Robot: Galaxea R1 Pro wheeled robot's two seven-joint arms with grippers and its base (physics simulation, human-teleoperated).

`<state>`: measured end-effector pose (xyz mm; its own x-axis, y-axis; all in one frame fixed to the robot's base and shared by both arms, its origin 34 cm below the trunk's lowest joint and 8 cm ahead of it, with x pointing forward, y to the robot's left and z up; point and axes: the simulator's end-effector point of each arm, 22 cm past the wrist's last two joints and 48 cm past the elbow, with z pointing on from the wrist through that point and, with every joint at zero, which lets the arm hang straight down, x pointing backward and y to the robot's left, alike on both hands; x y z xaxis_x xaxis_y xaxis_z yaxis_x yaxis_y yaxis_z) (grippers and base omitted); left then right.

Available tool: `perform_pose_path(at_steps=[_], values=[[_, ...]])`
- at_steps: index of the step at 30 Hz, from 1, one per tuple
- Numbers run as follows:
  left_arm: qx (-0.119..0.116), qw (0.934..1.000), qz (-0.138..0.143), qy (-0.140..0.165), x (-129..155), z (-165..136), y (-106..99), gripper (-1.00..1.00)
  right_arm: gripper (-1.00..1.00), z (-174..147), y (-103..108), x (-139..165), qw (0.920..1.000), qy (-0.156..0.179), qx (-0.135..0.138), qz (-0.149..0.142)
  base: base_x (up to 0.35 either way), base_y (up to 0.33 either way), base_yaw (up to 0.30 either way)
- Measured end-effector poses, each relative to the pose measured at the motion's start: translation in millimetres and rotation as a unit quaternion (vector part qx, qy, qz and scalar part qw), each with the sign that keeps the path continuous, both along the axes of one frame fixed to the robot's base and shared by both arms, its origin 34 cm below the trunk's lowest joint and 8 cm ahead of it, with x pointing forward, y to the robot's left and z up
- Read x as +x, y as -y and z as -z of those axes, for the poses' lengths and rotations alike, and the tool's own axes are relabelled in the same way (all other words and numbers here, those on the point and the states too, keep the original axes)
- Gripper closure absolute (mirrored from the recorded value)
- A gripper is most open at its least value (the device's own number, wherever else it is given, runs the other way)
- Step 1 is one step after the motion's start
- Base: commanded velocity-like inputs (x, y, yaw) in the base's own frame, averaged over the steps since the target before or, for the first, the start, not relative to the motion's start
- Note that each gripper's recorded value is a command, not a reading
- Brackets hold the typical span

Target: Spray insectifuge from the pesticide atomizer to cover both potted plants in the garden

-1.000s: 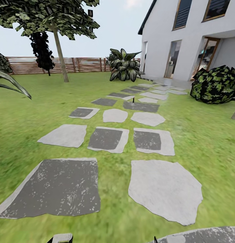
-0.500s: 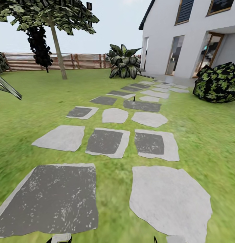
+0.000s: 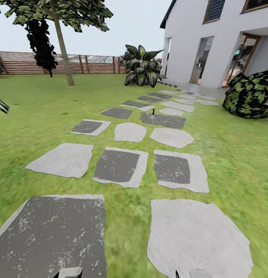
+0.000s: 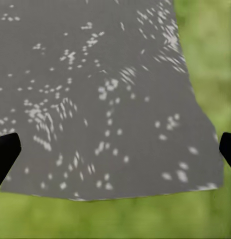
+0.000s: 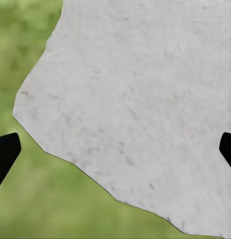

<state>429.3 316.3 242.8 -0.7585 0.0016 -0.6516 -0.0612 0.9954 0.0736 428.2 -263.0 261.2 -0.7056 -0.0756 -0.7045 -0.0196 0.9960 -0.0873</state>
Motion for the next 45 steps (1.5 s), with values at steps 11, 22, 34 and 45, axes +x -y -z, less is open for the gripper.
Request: perform_pose_path(at_steps=[11,22,34,45], values=[[0.000,1.0000,0.001,0.000,0.0,0.0,0.9,-1.00,-1.00,-0.1,-0.8,0.1,1.0000,0.000,0.000,-0.001,0.339,-0.070,-0.008],[-0.001,1.0000,0.001,0.003,2.1,-2.0,1.3,-1.00,-1.00,-2.4,-1.0,2.3,1.0000,0.004,0.000,-0.003,0.339,-0.071,-0.127],[0.000,1.0000,0.002,0.003,2.3,-2.1,1.7,-1.00,-1.00,-2.6,-2.5,2.6,1.0000,0.005,0.000,-0.008,0.339,-0.070,-0.006],[0.000,1.0000,0.002,0.003,2.2,-2.1,1.7,-1.00,-1.00,-2.8,-0.9,2.8,1.0000,0.005,-0.001,-0.004,0.339,-0.071,0.000]])
